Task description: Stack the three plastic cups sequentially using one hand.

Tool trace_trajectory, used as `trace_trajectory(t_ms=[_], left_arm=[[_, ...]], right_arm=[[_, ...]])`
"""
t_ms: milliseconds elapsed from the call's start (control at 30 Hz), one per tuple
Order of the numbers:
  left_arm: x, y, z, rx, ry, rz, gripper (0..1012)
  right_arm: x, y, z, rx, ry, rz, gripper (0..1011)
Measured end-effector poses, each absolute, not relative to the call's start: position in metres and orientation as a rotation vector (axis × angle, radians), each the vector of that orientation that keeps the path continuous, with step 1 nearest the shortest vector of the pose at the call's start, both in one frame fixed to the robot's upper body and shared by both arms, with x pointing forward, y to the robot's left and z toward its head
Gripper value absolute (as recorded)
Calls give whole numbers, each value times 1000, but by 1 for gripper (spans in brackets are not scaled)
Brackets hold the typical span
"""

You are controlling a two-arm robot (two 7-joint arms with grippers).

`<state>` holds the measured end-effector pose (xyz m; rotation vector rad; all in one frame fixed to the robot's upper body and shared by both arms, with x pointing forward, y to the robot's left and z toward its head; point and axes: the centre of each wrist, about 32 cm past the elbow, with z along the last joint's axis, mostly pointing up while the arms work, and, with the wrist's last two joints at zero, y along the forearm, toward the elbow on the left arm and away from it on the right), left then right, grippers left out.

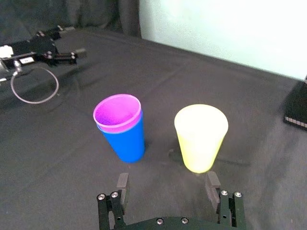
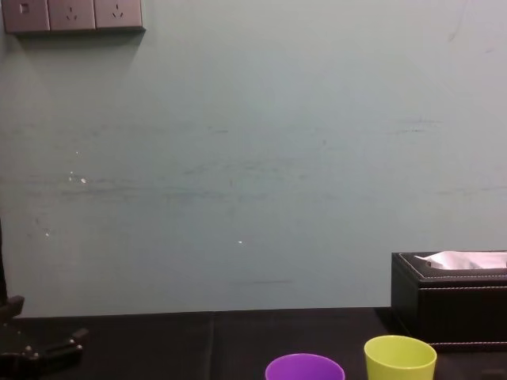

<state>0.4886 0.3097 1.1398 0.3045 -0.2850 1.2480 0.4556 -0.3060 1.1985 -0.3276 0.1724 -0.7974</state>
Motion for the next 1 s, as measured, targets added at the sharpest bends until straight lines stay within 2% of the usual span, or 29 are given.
trace_trajectory(t_ms=[500, 1000], left_arm=[[489, 310, 1140, 304, -285, 1248, 1000], [489, 310, 1140, 304, -285, 1248, 1000]], right_arm=[[471, -298, 1183, -375, 241, -844, 1000], [488, -288, 1171, -365, 195, -871, 1000]])
